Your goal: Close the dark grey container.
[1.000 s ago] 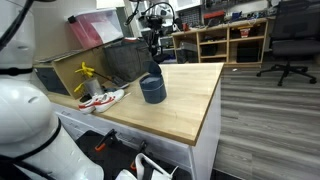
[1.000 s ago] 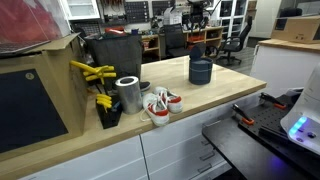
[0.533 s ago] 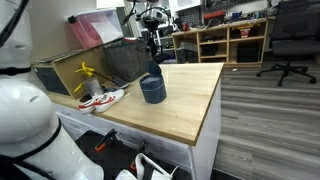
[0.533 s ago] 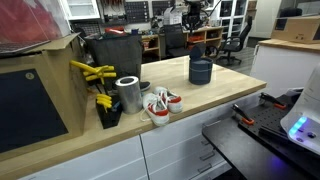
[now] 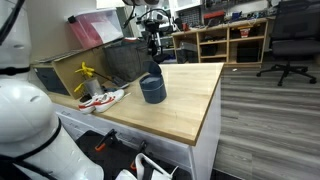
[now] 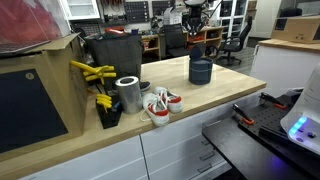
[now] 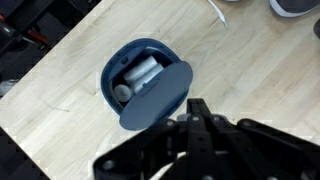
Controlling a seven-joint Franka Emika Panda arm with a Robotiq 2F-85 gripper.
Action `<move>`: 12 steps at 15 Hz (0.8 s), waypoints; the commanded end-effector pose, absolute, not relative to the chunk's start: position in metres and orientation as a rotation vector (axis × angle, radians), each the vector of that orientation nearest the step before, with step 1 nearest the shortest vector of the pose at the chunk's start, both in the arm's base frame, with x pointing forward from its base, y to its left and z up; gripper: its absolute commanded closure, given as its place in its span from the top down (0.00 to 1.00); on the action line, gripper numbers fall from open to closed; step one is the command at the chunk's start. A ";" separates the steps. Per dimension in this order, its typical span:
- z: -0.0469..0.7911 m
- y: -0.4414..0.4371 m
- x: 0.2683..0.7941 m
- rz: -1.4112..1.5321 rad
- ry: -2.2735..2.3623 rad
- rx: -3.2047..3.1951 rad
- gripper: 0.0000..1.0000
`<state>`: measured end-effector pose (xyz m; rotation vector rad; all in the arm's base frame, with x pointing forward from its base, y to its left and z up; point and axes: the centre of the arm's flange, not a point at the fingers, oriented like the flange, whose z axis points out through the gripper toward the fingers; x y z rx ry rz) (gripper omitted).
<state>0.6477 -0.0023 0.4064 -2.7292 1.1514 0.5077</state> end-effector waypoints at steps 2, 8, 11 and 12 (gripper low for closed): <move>0.403 0.001 0.630 0.517 1.133 -2.870 0.00; 0.399 0.001 0.623 0.559 1.098 -2.957 0.00; 0.399 0.000 0.619 0.531 1.085 -2.961 0.00; 0.399 0.000 0.618 0.531 1.082 -2.961 0.00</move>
